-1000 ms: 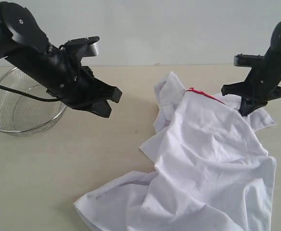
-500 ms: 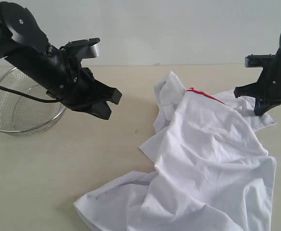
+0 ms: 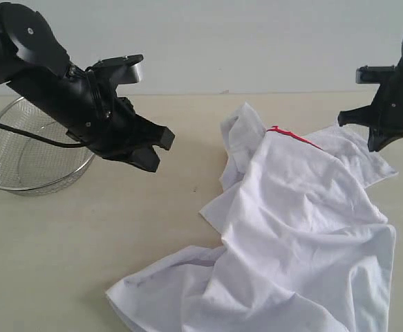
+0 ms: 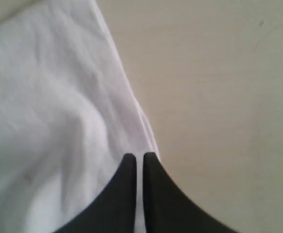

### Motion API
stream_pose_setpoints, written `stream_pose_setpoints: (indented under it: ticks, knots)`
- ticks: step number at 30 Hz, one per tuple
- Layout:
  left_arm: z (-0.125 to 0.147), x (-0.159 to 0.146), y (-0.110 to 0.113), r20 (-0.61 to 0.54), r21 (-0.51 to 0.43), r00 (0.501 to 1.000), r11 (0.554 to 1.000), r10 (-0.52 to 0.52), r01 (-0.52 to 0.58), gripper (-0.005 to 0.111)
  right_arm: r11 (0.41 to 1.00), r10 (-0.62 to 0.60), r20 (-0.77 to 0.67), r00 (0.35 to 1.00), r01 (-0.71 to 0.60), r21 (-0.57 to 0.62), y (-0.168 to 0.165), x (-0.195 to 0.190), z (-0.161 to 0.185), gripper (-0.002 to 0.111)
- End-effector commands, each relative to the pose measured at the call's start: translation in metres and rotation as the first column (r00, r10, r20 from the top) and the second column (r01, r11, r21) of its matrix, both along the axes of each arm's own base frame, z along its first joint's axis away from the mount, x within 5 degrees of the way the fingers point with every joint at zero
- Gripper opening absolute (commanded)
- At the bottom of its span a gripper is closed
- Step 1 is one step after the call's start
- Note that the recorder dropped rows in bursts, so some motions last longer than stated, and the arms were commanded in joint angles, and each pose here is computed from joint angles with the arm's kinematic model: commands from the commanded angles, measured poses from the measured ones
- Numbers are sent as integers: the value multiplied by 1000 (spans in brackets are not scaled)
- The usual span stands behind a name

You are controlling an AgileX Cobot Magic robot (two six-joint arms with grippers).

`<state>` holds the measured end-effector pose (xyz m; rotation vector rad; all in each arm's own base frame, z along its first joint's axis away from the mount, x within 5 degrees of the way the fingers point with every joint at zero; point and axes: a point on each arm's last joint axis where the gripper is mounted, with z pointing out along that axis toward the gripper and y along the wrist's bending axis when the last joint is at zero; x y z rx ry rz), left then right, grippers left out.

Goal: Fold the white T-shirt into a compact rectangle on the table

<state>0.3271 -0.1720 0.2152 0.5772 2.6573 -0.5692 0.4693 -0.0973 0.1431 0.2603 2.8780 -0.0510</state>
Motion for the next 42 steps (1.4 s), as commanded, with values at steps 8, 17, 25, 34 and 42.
stream_pose_setpoints:
  ticks: [8, 17, 25, 34, 42]
  knots:
    - [2, 1, 1, 13, 1, 1000, 1000, -3, 3, 4, 972, 46, 108, 993, -70, 224, 17, 16, 20, 0]
    - [2, 1, 0, 6, -1, 1000, 1000, -4, 4, 4, 954, 71, 58, 996, -85, 287, 22, 18, -13, 0]
    - [2, 1, 0, 3, -8, 1000, 1000, 0, 0, 4, 965, 73, 84, 994, -91, 245, 18, 21, -14, 0]
    - [2, 1, -1, -1, -19, 1000, 1000, 6, -6, 4, 979, 92, 73, 993, -103, 176, 13, 20, -15, 0]
    - [2, 0, -1, -7, -18, 1000, 1000, 3, -3, 4, 990, 101, 53, 994, -105, 96, 5, 19, -16, 0]
